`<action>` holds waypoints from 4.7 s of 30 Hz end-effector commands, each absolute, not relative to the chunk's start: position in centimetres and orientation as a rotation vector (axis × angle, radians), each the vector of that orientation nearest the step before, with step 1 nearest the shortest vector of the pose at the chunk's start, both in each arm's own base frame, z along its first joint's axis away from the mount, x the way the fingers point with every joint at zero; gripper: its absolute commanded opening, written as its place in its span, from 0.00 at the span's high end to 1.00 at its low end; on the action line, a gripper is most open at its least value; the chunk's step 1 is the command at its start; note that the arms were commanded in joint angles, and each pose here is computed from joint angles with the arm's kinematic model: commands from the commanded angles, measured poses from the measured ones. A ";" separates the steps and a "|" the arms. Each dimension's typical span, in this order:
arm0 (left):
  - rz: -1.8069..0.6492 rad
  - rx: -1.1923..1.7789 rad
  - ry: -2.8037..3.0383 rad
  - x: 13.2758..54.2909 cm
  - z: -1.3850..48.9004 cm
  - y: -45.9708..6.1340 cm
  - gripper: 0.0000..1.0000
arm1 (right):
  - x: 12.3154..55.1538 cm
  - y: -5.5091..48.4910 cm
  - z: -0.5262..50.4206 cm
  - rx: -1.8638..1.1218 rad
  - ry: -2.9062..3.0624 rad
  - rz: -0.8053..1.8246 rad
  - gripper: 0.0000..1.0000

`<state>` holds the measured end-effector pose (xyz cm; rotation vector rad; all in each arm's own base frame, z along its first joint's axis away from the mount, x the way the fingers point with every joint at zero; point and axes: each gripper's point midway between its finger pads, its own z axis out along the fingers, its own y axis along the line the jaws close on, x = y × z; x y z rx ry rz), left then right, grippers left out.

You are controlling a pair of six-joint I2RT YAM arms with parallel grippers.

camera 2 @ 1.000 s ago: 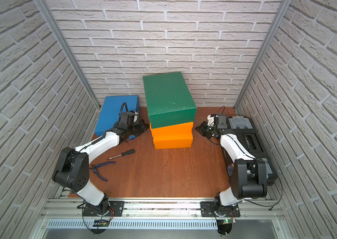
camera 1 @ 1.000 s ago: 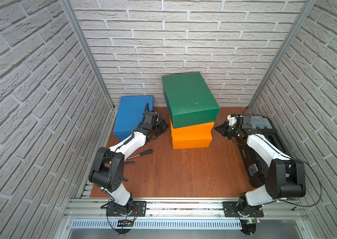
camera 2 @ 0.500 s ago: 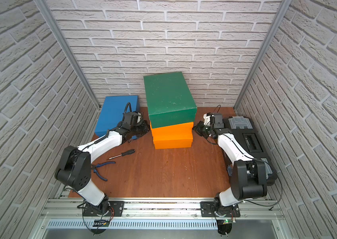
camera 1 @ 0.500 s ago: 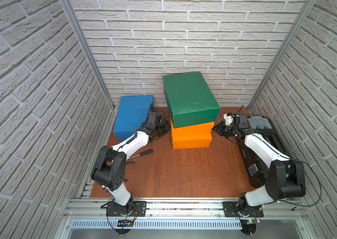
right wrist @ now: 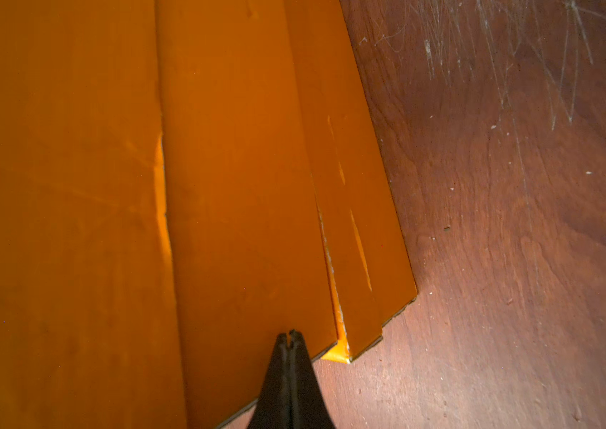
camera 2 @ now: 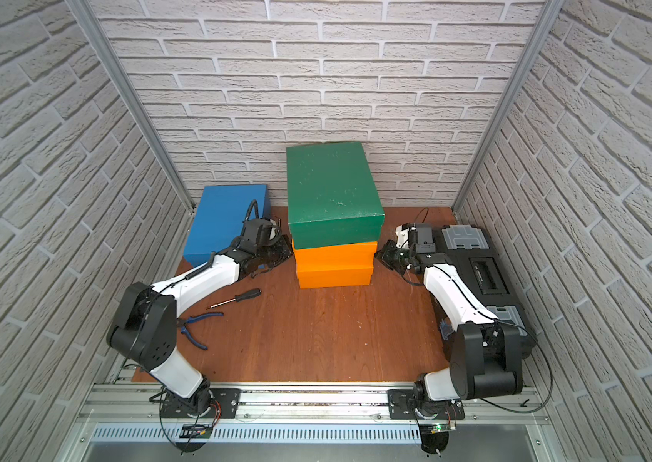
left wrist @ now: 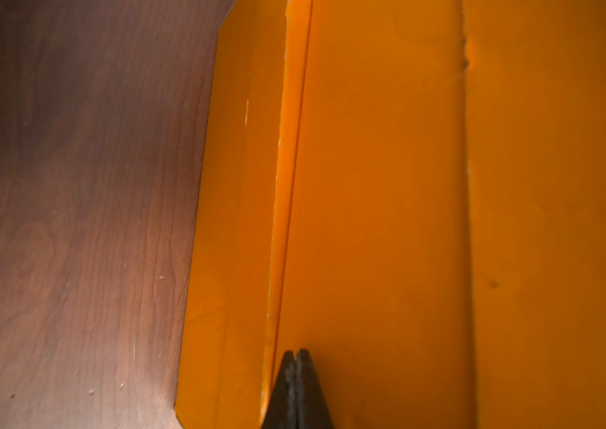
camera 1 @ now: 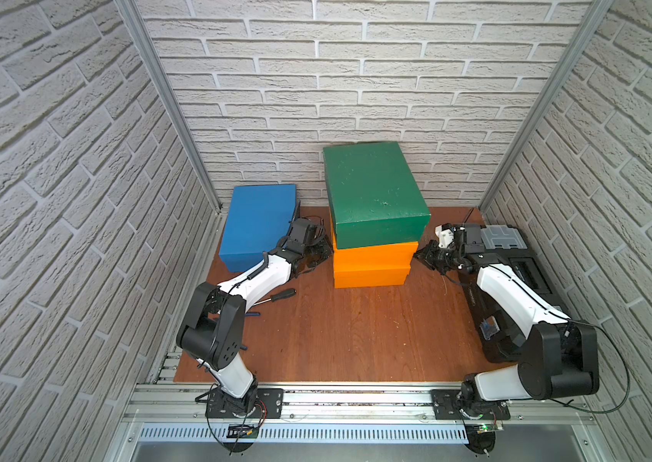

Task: Stack the shoeboxes
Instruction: Adjust the shoeboxes in the shoebox, then adjust the shoebox.

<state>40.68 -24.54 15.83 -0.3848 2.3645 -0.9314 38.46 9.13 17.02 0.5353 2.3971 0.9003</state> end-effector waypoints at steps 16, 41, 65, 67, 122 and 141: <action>-1.049 -0.290 2.346 37.6 18.2 -27.0 1.00 | 37.0 10.8 19.5 0.410 2.382 0.948 0.97; -0.999 -0.296 2.356 36.2 17.8 -26.2 1.00 | 37.4 10.9 19.5 0.417 2.376 0.972 0.97; -0.962 -0.267 2.354 35.1 18.8 -25.9 1.00 | 38.8 10.0 20.3 0.423 2.362 0.945 0.97; -0.933 -0.271 2.347 35.0 19.2 -25.1 1.00 | 38.6 9.8 20.4 0.426 2.362 0.936 0.97; -0.891 -0.171 2.181 43.2 29.3 -25.0 1.00 | 37.8 9.5 29.9 0.325 2.181 0.959 0.97; -0.882 -0.189 2.178 43.2 28.9 -24.1 1.00 | 38.7 10.2 30.4 0.308 2.173 0.968 0.97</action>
